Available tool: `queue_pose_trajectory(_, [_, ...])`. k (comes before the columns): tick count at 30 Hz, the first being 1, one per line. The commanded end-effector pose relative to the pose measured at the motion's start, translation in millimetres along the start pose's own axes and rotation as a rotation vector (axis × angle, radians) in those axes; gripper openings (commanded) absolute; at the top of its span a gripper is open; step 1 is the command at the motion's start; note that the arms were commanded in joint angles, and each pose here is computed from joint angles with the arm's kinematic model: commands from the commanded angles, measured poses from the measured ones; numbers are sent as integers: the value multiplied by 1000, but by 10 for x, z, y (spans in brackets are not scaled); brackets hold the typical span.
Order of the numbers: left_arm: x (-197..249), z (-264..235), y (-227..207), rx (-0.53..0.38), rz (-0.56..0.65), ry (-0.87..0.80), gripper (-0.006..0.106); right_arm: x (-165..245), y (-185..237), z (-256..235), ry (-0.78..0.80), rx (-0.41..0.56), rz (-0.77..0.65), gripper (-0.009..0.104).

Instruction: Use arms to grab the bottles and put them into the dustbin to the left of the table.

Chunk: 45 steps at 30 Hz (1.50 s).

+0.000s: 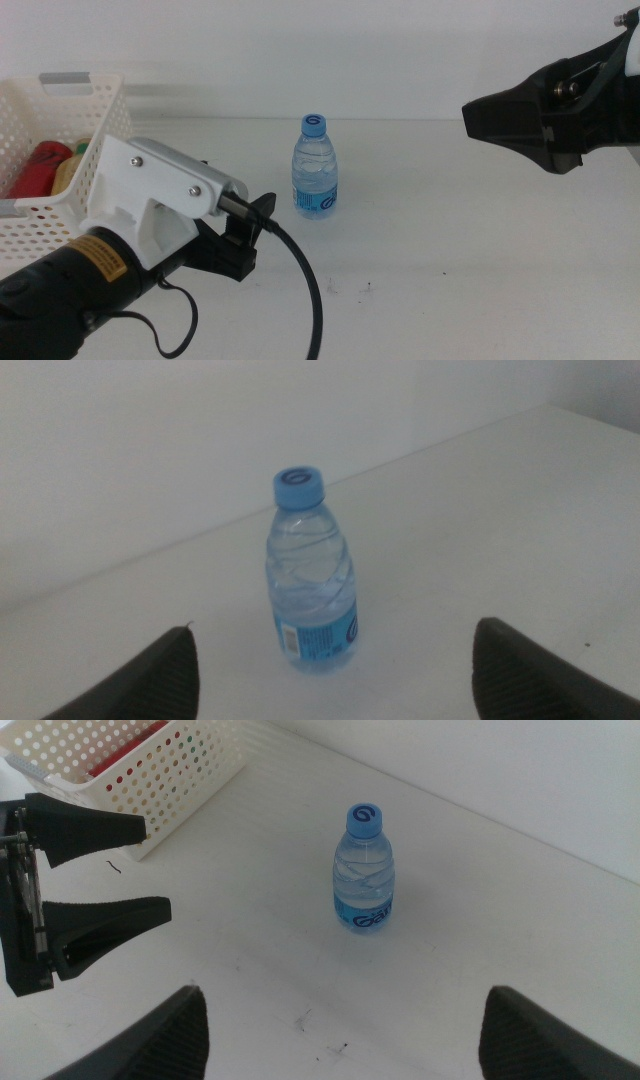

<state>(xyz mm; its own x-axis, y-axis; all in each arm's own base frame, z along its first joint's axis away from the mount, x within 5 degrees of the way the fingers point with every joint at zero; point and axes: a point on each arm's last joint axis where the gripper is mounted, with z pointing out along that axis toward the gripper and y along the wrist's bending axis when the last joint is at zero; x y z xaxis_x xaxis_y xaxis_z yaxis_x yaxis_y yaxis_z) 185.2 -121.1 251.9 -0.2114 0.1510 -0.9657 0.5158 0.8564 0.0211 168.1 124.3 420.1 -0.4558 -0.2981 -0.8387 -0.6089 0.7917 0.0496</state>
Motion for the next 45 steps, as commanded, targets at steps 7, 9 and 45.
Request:
queue_pose_trajectory(7, [18,70,-18,8,63,-139,94,-20,-21,-30,-16,13,1,92])
queue_pose_trajectory(9, [142,126,-14,0,23,-161,94,-20,-21,-30,-16,13,1,92])
queue_pose_trajectory(45, [760,1032,169,88,-142,-134,94,-20,-21,-30,-16,13,1,92])
